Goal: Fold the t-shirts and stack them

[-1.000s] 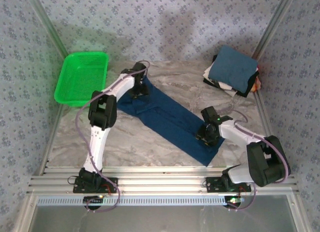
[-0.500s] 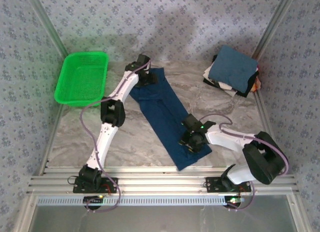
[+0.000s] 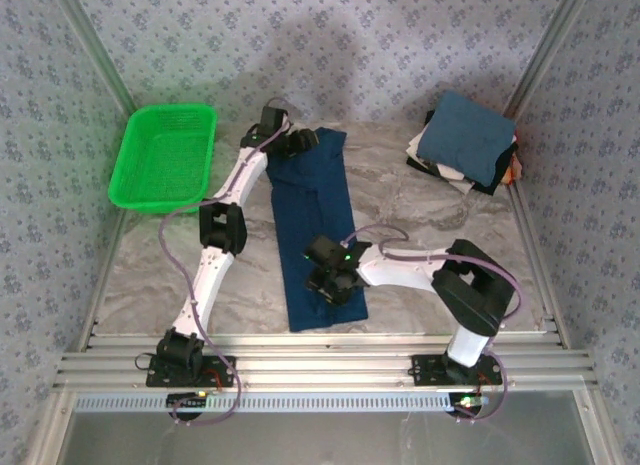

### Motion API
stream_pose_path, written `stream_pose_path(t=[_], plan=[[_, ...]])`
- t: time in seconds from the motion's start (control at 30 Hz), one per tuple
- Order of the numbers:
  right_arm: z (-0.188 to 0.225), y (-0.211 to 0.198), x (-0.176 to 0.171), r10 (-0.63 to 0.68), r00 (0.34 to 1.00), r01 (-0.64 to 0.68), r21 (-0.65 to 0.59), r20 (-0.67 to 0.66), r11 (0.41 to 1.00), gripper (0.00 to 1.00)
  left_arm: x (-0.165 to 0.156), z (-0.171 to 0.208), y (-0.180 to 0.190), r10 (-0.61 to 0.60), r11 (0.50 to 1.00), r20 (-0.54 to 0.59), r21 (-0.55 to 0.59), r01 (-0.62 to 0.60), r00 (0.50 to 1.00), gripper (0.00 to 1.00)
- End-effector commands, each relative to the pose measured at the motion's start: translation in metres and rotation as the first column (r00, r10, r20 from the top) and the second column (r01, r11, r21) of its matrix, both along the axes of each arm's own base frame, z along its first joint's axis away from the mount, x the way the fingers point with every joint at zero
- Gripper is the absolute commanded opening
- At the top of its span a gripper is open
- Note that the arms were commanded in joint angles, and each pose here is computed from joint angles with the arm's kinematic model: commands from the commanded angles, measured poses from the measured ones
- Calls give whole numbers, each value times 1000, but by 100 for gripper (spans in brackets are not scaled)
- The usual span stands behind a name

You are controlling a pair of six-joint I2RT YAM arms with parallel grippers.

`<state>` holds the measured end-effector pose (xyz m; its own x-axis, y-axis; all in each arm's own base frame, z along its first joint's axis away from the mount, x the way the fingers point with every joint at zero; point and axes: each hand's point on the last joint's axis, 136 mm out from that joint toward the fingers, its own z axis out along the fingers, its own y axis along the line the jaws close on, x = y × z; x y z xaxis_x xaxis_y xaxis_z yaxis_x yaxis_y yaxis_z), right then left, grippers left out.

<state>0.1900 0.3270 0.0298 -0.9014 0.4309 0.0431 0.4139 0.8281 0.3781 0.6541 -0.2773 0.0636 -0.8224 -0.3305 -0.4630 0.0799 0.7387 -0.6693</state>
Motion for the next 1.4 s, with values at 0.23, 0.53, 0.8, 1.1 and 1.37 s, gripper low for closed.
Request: stream_pose_path(t=[0.23, 0.53, 0.8, 1.1, 1.37], plan=[[50, -19, -22, 40, 997, -36, -52, 72, 998, 65, -15, 121, -6, -35, 983, 55, -177, 45, 998, 84], [86, -116, -50, 165, 976, -154, -83, 139, 985, 77, -120, 243, 13, -129, 992, 48, 0, 129, 991, 90], [72, -131, -44, 205, 963, -235, 165, 177, 958, 74, -257, 217, 15, -188, 978, -135, 64, 198, 973, 89], [43, -124, -31, 270, 947, -310, 274, 175, 910, 70, -419, 119, 75, -49, 999, -364, -1, 52, 930, 85], [23, -116, -32, 320, 937, -350, 315, 143, 882, 61, -513, 49, 112, 63, 994, -487, -47, -98, 871, 72]])
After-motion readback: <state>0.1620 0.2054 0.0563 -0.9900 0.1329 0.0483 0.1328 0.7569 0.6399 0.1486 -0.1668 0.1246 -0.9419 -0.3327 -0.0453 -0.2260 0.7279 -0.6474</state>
